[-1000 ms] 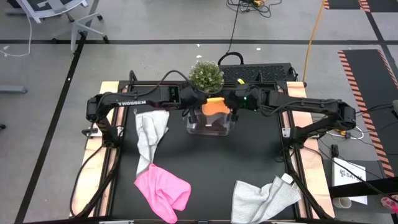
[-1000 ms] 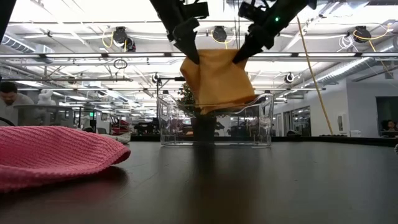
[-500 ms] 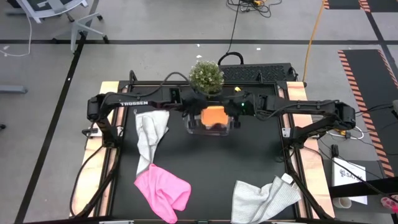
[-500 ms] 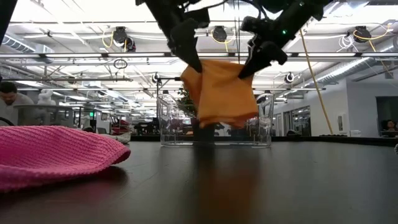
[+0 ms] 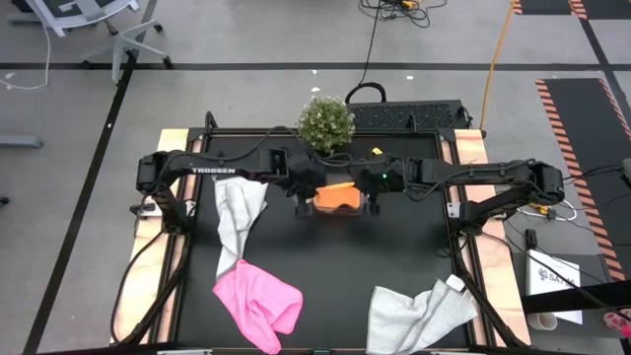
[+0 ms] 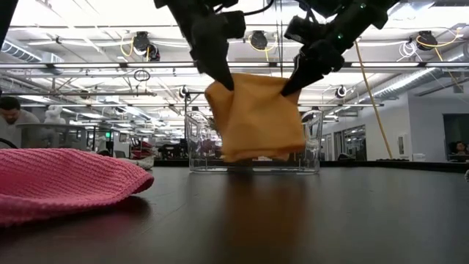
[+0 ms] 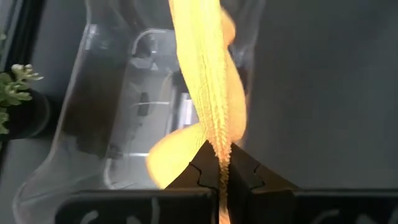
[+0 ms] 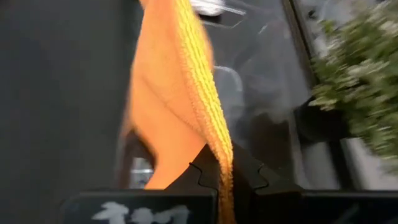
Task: Fold microfiber towels
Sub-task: Put the orange microfiber towel into the transparent bin
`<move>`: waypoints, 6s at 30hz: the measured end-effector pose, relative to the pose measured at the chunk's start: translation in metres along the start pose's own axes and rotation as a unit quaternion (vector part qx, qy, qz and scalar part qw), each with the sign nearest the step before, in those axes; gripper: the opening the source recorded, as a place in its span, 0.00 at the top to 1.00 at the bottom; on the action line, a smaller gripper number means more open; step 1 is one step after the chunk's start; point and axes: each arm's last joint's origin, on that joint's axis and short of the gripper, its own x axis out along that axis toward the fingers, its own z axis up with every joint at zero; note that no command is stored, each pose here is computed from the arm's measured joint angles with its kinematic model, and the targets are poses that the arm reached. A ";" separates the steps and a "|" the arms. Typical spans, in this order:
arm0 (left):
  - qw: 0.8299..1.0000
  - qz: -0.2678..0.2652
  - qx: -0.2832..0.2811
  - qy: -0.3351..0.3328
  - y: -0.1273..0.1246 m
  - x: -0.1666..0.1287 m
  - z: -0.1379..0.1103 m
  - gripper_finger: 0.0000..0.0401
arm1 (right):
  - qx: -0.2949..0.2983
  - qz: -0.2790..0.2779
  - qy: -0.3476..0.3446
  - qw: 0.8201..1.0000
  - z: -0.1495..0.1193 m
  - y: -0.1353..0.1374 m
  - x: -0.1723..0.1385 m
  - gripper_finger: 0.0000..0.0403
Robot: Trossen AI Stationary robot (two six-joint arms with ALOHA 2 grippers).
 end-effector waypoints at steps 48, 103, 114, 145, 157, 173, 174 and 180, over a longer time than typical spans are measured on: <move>0.994 0.009 -0.086 0.074 0.044 0.031 0.013 0.99 | 0.118 0.000 0.047 0.992 0.002 -0.017 0.009 1.00; 0.931 0.296 -0.214 0.014 0.009 -0.092 -0.010 0.70 | 0.049 0.047 0.009 0.998 0.035 -0.025 0.028 0.99; 0.907 0.337 -0.242 0.072 -0.003 -0.097 -0.028 0.70 | 0.047 0.056 0.048 0.996 0.022 -0.026 0.029 1.00; 0.915 0.330 -0.224 0.058 -0.003 -0.095 -0.023 0.70 | -0.139 0.155 0.292 0.933 0.029 -0.012 0.144 1.00; 0.915 0.334 -0.219 0.057 -0.003 -0.096 -0.023 0.70 | -0.063 0.258 0.238 0.934 0.046 0.008 0.123 1.00; 0.914 0.332 -0.225 0.053 -0.005 -0.095 -0.023 0.70 | -0.139 0.144 0.236 0.951 0.056 -0.002 0.107 1.00; 0.915 0.332 -0.224 0.053 -0.006 -0.095 -0.023 0.70 | -0.142 0.146 0.240 0.949 0.055 -0.002 0.111 1.00; 0.917 0.328 -0.220 0.050 -0.010 -0.095 -0.022 0.70 | -0.166 0.157 0.254 0.940 0.046 0.000 0.128 1.00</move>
